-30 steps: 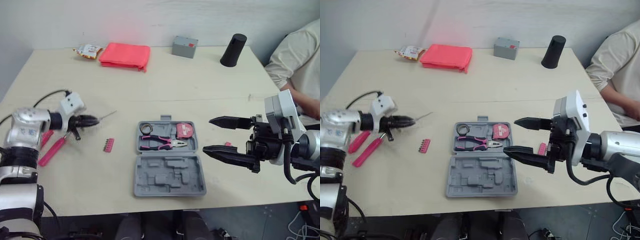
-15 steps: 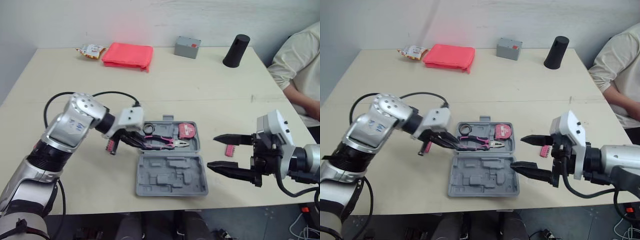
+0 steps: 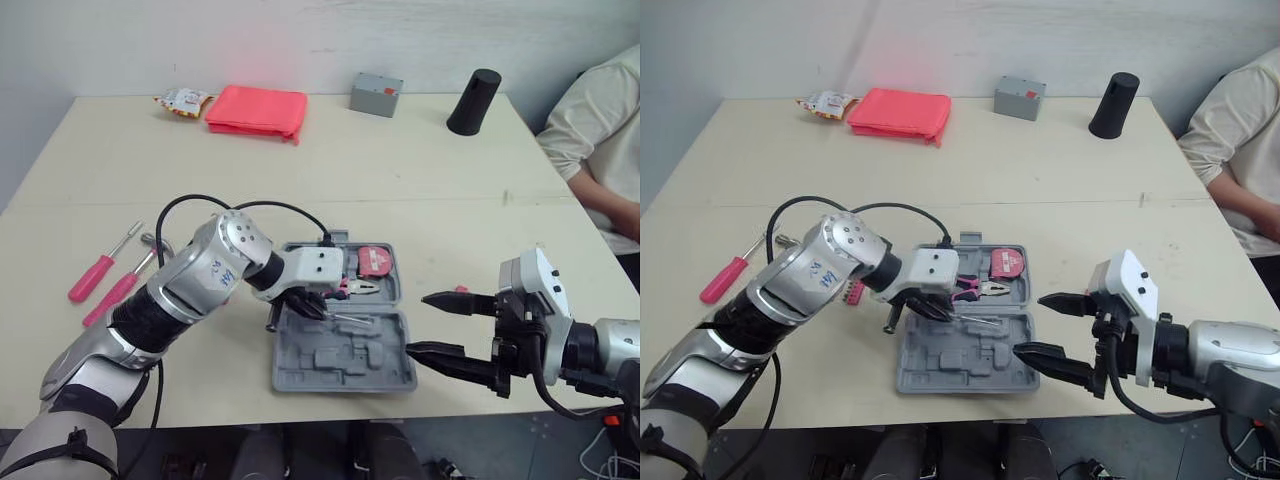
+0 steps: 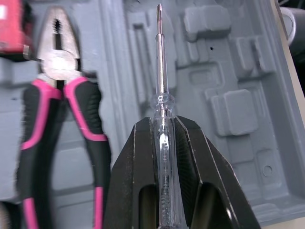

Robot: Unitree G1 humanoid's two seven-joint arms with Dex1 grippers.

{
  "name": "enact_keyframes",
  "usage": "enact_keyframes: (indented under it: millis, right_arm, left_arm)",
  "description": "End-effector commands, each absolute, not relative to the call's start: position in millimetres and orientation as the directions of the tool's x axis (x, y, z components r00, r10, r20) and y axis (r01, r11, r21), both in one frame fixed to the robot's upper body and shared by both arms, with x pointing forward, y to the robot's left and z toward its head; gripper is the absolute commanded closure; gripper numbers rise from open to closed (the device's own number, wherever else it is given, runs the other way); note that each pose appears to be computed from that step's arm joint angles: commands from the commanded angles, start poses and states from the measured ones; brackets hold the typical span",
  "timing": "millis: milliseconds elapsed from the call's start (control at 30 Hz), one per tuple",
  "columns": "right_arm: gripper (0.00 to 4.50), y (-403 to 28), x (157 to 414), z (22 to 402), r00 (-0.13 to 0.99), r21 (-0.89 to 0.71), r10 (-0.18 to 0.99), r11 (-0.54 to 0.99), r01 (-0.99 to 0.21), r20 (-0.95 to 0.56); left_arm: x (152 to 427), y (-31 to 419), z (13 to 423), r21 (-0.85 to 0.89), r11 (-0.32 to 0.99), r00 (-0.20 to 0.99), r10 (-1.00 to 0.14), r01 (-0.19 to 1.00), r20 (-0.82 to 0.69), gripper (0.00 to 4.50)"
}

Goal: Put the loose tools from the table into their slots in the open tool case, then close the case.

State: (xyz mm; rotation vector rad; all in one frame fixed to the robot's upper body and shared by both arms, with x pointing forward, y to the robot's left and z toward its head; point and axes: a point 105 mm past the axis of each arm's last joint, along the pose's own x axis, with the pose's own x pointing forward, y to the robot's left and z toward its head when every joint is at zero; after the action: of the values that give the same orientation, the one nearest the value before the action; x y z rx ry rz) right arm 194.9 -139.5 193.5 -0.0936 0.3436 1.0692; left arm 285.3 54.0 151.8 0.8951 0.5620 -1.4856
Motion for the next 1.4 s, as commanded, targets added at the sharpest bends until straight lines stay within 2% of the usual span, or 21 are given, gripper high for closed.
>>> enact_keyframes:
  millis: [33, 233, 400, 733, 1367, 1400]
  right_arm:
    - [0.0, -136, 190, 201, 0.444, 0.056, 0.849, 0.478, -0.877, -0.286]
    - [0.0, -139, 197, 204, 0.483, 0.058, 0.837, 0.513, -0.857, -0.258]
    - [0.0, -138, 193, 206, 0.476, 0.085, 0.847, 0.507, -0.858, -0.238]
    - [0.0, -141, 195, 208, 0.486, 0.102, 0.845, 0.516, -0.85, -0.223]
    - [0.0, -136, 195, 206, 0.498, 0.103, 0.841, 0.526, -0.844, -0.211]
    - [0.0, -136, 194, 206, 0.499, 0.103, 0.841, 0.526, -0.844, -0.211]
  left_arm:
    - [292, 46, 165, 0.265, -0.102, 0.15, -0.61, 0.959, -0.778, 4.45]
    - [288, 48, 158, 0.254, -0.098, 0.148, -0.596, 0.962, -0.789, 4.45]
    - [287, 52, 148, 0.208, -0.042, 0.144, -0.588, 0.977, -0.796, 4.45]
    - [282, 56, 136, 0.173, -0.021, 0.13, -0.572, 0.985, -0.81, 4.45]
    - [289, 48, 134, 0.206, -0.002, 0.166, -0.586, 0.978, -0.793, 4.45]
    - [287, 46, 142, 0.206, -0.011, 0.157, -0.609, 0.979, -0.778, 4.02]
